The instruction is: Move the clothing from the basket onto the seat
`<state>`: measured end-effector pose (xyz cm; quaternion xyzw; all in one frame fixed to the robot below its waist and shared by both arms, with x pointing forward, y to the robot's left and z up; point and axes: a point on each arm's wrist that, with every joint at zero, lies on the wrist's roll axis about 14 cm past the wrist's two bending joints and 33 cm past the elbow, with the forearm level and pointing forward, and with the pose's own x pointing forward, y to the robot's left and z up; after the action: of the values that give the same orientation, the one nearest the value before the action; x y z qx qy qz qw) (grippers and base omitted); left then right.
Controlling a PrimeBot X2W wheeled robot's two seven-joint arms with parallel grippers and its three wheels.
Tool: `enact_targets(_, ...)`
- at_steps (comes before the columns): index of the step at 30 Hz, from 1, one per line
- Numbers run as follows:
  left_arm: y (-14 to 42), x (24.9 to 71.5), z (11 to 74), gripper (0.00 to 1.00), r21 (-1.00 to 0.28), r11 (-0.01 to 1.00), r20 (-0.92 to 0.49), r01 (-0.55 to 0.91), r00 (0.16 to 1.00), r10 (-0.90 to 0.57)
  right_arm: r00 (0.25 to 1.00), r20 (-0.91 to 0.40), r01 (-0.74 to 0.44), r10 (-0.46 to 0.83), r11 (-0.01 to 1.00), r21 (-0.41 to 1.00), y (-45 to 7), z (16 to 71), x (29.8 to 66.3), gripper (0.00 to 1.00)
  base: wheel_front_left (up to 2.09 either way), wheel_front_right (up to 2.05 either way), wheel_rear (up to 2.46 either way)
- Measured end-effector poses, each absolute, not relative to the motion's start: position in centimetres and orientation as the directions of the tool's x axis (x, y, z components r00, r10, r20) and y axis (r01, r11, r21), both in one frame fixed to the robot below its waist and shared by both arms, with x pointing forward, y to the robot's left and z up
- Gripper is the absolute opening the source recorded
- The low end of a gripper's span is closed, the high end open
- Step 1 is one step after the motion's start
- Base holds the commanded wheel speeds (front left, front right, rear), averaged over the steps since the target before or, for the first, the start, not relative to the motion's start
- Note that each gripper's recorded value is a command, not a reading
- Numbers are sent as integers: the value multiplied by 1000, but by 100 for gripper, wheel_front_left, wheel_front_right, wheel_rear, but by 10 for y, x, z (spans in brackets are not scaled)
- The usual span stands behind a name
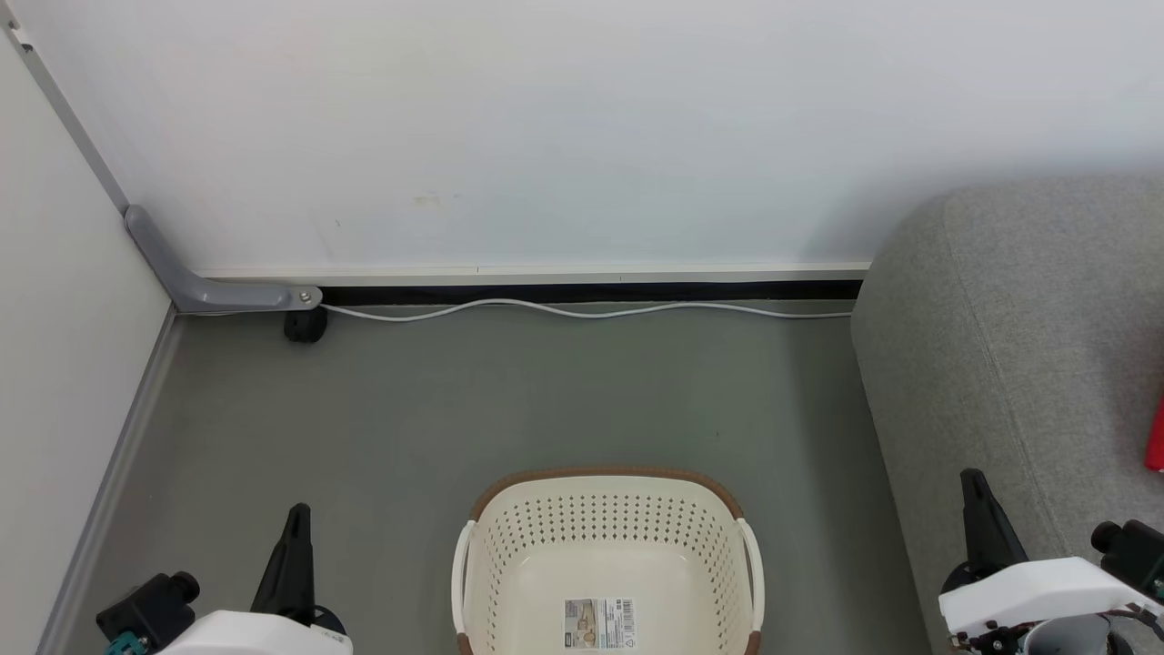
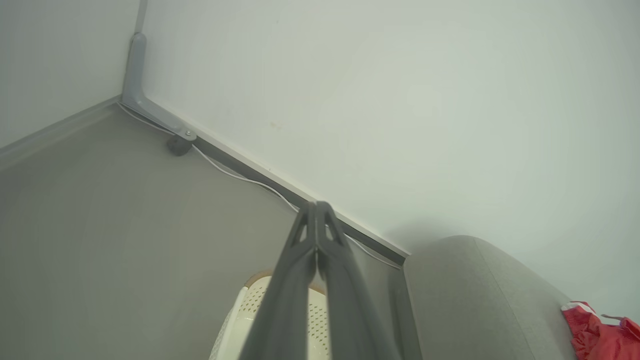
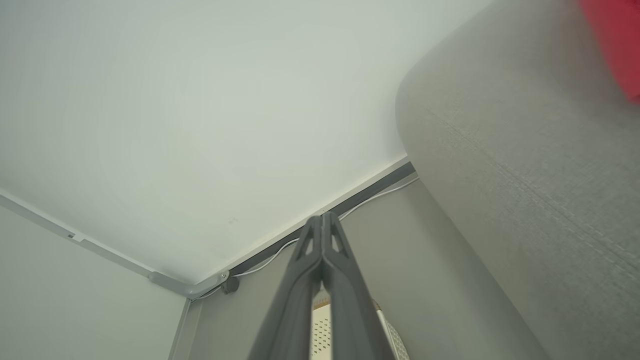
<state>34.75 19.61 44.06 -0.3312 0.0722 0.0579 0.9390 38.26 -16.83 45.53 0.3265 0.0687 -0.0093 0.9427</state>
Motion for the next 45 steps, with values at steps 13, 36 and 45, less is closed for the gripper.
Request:
enact_targets(13, 196, 350, 441, 0, -712, 681, -187, -175, 981, 56, 991, -137, 97, 3, 690, 717, -177, 459, 383, 0, 0, 0, 0)
enact_targets(36, 194, 356, 447, 0, -854, 488, -185, -180, 982, 38, 991, -132, 123, -17, 492, 862, -187, 465, 383, 0, 0, 0, 0)
enact_targets(45, 193, 361, 454, 0, -903, 397, -169, -167, 985, 28, 992, -128, 125, -19, 403, 907, -190, 468, 382, 0, 0, 0, 0)
